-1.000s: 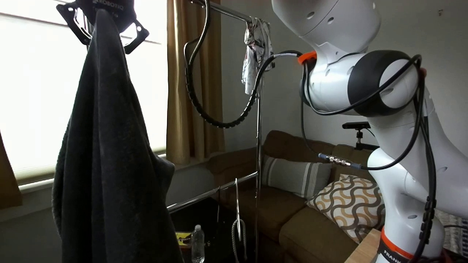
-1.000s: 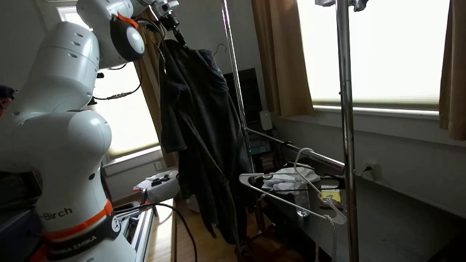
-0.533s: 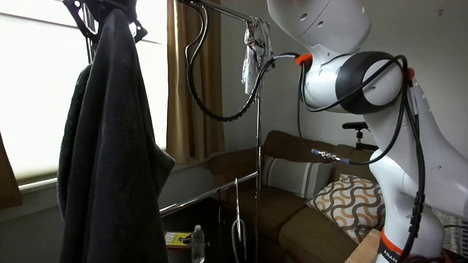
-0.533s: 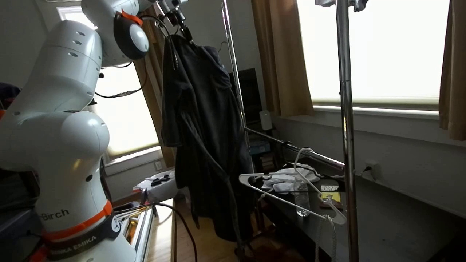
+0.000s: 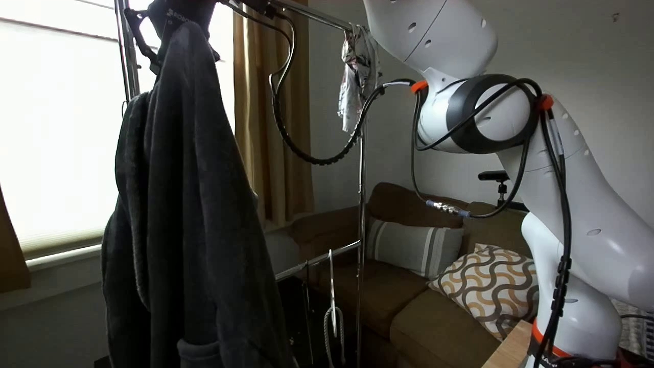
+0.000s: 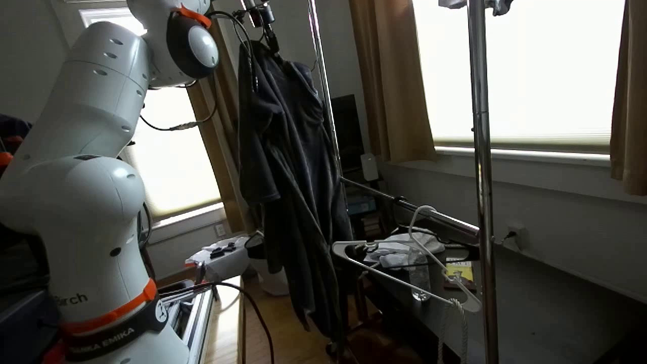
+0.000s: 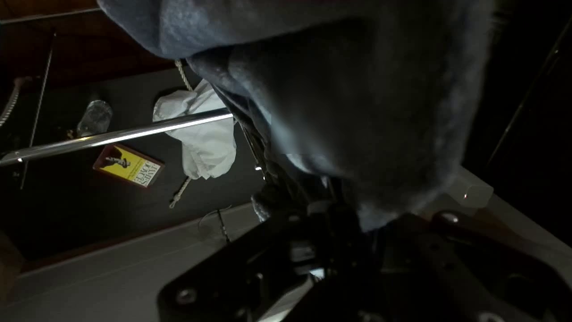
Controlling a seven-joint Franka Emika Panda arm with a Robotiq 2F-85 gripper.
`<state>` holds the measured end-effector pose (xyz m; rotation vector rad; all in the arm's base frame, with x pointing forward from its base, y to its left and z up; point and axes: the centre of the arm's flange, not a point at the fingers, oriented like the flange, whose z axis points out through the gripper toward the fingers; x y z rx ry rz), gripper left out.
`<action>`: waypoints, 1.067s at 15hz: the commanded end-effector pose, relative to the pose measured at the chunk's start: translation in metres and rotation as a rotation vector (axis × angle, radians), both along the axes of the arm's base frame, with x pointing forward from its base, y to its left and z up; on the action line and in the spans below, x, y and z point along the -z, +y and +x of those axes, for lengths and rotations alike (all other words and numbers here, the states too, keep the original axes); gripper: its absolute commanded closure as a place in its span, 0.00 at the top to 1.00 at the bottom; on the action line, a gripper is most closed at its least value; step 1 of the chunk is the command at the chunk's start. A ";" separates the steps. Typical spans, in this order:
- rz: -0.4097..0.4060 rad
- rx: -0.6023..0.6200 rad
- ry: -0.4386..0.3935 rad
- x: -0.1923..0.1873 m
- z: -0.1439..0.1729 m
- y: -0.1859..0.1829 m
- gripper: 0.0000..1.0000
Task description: Move the robe from the top rail to the bottom rail
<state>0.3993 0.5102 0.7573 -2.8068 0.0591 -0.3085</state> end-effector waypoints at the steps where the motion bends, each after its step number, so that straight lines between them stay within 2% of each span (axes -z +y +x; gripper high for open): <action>1: -0.019 -0.111 0.053 0.036 -0.044 -0.051 0.02; 2: -0.054 -0.132 0.072 0.037 -0.046 -0.052 0.02; 5: -0.234 -0.107 0.206 0.041 -0.062 -0.064 0.02; 6: -0.265 -0.089 0.230 0.042 -0.069 -0.072 0.02; 7: -0.281 -0.003 0.226 0.042 -0.073 -0.081 0.02; 8: -0.243 0.073 0.219 0.041 -0.074 -0.091 0.02; 9: -0.273 -0.024 0.227 0.018 -0.033 -0.038 0.09; 11: -0.257 0.034 0.225 0.009 -0.035 -0.045 0.09; 14: -0.252 0.053 0.224 0.006 -0.035 -0.048 0.09; 15: -0.271 -0.017 0.210 0.006 -0.036 -0.044 0.02; 16: -0.246 -0.034 0.194 0.015 -0.029 -0.057 0.02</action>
